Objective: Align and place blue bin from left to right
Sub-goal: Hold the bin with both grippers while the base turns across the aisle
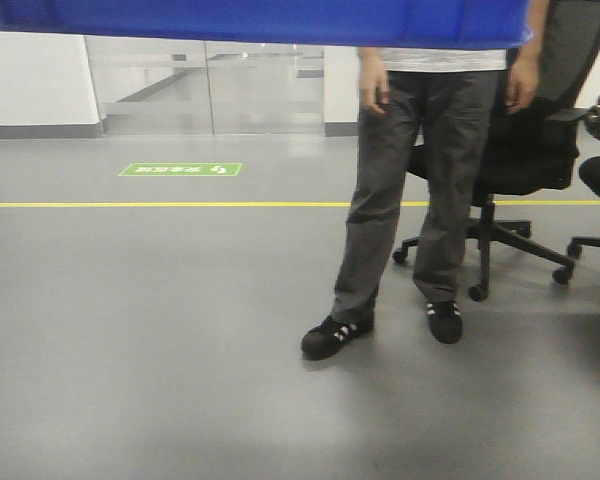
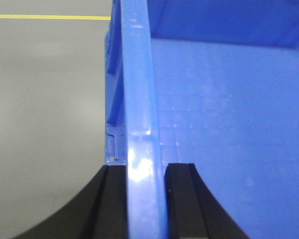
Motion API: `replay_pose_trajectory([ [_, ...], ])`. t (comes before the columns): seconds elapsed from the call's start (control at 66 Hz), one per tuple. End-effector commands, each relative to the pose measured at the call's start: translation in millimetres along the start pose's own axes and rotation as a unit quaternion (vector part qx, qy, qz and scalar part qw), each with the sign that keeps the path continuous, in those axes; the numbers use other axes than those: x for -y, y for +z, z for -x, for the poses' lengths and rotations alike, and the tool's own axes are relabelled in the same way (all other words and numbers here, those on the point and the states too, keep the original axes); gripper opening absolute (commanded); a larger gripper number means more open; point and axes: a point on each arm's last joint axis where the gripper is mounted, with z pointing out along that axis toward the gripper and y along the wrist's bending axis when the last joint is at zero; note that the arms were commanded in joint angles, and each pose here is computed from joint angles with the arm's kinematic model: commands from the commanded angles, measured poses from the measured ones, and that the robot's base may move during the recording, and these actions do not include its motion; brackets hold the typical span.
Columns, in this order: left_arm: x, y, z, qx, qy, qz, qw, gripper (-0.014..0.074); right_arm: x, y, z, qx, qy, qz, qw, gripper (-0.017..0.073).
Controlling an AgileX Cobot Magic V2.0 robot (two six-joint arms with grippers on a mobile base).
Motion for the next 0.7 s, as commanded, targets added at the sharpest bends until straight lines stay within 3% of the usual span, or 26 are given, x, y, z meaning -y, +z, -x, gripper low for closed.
replay_pose_trajectory([
  [0.0,12.0,-28.7,39.2,0.196,-0.022,-0.060,0.979,-0.0111,-0.9,-2.8,11.1,0.052,0.008,0.007,0.999,-0.0070],
  [0.682,12.0,-28.7,39.2,0.196,-0.022,-0.060,0.979,-0.0111,-1.0,-2.0,11.6,0.054,0.008,0.008,0.998,-0.0070],
])
